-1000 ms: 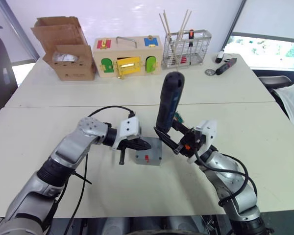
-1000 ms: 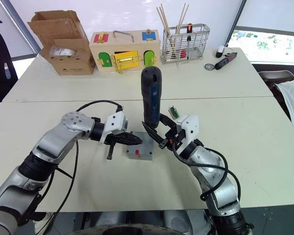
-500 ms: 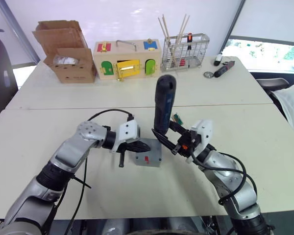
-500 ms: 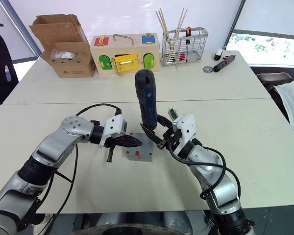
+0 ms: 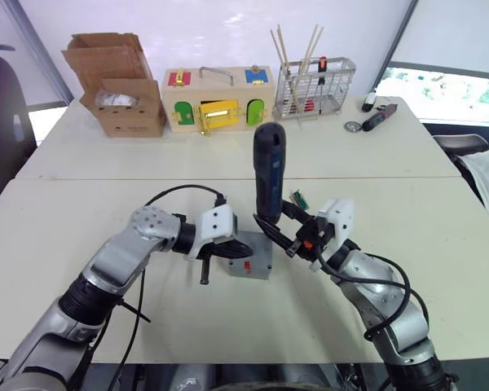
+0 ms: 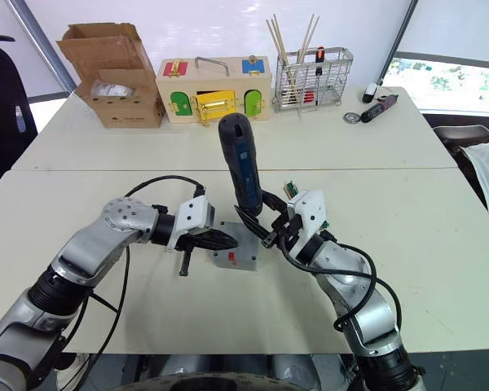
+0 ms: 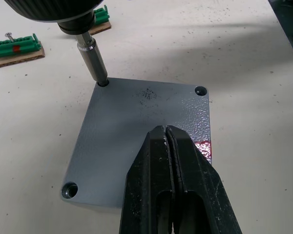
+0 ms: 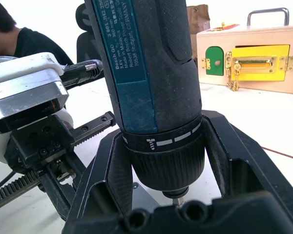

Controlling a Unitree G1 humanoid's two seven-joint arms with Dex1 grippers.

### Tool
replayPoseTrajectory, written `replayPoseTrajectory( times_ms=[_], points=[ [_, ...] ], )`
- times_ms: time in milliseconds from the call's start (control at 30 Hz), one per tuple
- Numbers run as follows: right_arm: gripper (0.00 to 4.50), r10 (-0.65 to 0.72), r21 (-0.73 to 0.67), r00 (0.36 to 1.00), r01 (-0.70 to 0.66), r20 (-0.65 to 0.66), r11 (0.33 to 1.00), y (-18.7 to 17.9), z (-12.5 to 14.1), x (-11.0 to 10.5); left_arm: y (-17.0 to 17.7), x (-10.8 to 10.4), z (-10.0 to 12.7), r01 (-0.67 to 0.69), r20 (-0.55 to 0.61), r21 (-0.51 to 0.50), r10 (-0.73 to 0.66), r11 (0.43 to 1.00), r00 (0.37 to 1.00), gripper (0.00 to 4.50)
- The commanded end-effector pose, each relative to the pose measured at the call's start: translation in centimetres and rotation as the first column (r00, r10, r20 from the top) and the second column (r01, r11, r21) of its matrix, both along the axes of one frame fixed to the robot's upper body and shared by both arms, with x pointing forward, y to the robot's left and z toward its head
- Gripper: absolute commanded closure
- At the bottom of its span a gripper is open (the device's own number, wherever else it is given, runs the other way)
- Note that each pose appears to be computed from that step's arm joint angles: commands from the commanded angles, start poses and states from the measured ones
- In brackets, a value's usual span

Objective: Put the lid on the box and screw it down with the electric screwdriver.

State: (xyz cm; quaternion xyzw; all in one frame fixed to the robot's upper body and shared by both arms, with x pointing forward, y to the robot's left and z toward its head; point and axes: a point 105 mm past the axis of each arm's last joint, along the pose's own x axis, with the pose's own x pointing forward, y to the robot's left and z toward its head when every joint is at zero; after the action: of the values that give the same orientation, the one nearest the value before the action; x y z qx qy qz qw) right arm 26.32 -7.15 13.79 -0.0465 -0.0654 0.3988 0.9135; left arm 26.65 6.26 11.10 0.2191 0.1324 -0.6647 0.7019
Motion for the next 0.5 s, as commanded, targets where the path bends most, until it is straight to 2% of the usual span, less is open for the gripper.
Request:
replayPoseTrajectory(
  times_ms=[33, 267, 500],
  points=[
    [2.75, -0.048, -0.12, 0.961, 0.016, -0.272, 0.993, -1.3, -6.9, -0.7, 0.7, 0.1, -1.4, -0.023, -0.036, 0.055, 0.025, 0.998, 0.999, 4.5],
    [2.75, -0.064, -0.136, 0.959, 0.027, -0.274, 0.99, -1.8, -7.2, -0.8, 0.6, 0.3, -1.3, -0.026, -0.031, 0.053, 0.028, 0.998, 0.999, 4.5],
    [2.75, -0.064, -0.139, 0.959, 0.025, -0.276, 0.99, -1.8, -7.3, -0.8, -0.4, 0.2, -0.2, -0.018, -0.023, 0.045, 0.019, 0.999, 1.0, 4.5]
  ],
)
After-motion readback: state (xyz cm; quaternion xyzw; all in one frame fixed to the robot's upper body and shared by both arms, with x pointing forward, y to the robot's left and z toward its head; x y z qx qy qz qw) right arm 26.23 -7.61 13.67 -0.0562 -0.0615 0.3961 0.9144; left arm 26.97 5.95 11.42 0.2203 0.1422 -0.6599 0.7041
